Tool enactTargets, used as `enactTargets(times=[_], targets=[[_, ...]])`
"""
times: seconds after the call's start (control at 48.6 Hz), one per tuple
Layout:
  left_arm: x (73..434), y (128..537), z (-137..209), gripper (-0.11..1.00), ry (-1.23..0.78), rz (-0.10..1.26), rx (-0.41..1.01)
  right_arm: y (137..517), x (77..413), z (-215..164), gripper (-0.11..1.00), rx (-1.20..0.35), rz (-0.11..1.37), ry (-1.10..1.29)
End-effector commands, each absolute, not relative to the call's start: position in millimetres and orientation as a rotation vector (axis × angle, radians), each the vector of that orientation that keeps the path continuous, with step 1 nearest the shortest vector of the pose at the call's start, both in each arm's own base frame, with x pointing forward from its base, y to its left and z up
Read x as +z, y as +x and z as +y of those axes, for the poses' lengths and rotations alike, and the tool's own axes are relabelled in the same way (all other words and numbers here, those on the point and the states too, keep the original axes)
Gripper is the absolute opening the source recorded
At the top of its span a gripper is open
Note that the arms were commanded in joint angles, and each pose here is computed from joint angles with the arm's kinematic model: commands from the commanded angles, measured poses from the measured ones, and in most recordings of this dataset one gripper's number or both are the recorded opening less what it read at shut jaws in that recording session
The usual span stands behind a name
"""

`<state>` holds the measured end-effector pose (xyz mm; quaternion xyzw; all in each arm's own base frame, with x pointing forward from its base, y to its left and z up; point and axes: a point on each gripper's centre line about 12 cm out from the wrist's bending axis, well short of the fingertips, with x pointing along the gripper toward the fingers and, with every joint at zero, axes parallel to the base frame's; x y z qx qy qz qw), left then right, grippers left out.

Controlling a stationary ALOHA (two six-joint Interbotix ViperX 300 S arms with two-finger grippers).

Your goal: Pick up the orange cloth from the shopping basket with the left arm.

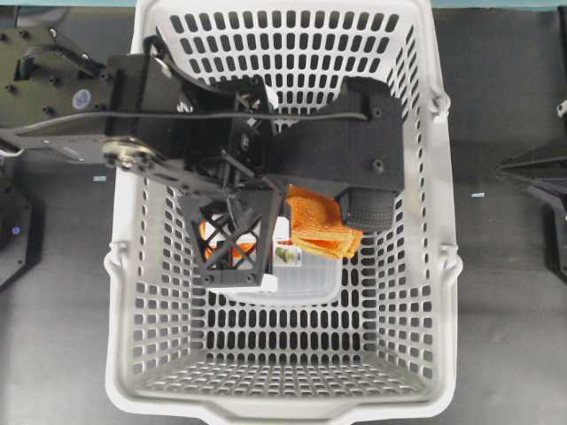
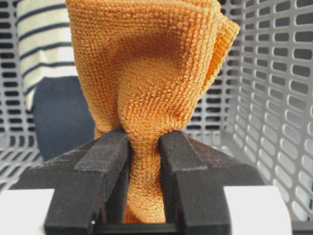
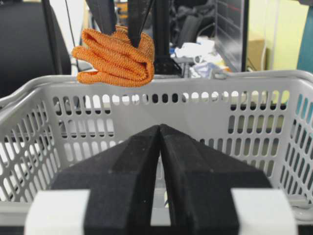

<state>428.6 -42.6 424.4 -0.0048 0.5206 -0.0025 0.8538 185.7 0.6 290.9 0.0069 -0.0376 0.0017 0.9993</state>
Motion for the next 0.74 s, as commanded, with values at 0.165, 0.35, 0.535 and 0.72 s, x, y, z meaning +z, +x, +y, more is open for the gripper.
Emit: enactTargets(times=[0.165, 0.35, 0.535, 0.72], targets=[[438, 425, -42, 0.15, -0.013, 1.057, -0.004, 187, 293, 1, 0.0, 0.004, -0.081, 0.017], [436, 426, -41, 0.15, -0.014, 1.06, -0.003, 187, 292, 1, 0.0, 0.004, -0.077, 0.018], [431, 429, -42, 0.15, -0.012, 1.073, -0.002, 187, 291, 1, 0.0, 0.004, -0.075, 0.018], [427, 431, -41, 0.15, -0.013, 1.086, 0.002, 186, 287, 1, 0.0, 0.004, -0.067, 0.02]])
